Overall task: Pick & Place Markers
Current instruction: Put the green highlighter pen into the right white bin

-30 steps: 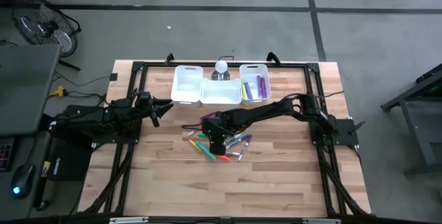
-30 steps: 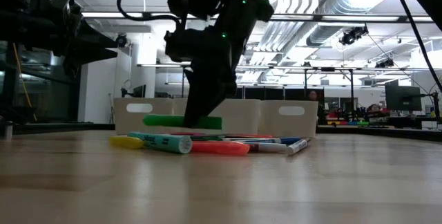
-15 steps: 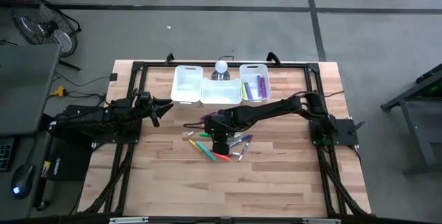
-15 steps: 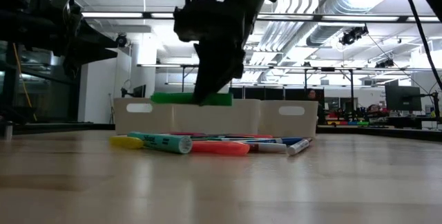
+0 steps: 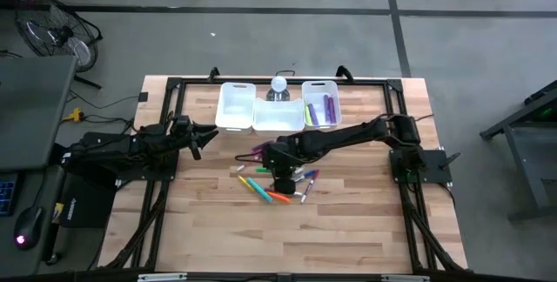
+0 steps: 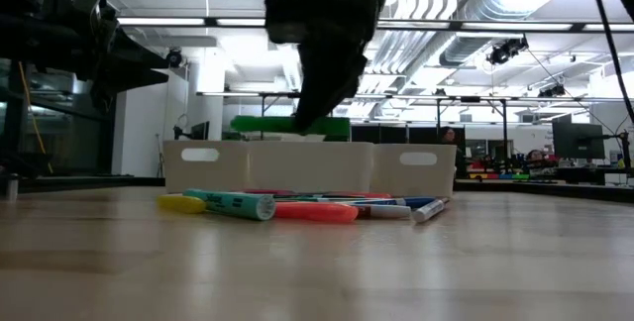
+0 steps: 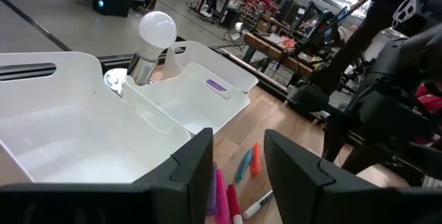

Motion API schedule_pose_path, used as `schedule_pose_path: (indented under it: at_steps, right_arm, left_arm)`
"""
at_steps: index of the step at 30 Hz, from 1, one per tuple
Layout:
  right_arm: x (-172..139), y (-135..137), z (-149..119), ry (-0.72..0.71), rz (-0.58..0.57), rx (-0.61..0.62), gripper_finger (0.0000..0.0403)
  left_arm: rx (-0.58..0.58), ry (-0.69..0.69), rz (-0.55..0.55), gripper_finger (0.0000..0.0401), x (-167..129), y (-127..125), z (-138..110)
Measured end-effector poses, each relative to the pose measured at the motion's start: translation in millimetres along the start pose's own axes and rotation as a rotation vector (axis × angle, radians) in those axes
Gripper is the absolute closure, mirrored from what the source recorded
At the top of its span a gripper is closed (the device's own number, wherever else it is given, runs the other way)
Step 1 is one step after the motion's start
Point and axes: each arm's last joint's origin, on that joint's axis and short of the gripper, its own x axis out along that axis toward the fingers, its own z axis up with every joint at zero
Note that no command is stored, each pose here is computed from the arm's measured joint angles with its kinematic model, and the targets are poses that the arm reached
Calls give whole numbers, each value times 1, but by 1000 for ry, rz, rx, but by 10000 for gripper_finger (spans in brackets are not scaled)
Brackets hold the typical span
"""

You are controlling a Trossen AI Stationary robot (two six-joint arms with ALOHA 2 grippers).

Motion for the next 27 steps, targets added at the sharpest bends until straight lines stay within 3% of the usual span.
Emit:
schedule_pose_path:
  at_steps: [5, 11, 27]
  right_arm:
    - [-5, -1, -28, -96, 28, 8, 349]
    - [-25, -4, -63, -166, 29, 102, 349]
    - [-86, -33, -136, -305, -116, 451, 349]
  left_arm:
    - [0, 0, 0, 272, 0, 0, 0]
    - [0, 0, 0, 272, 0, 0, 0]
    - [0, 1, 0, 272, 0, 0, 0]
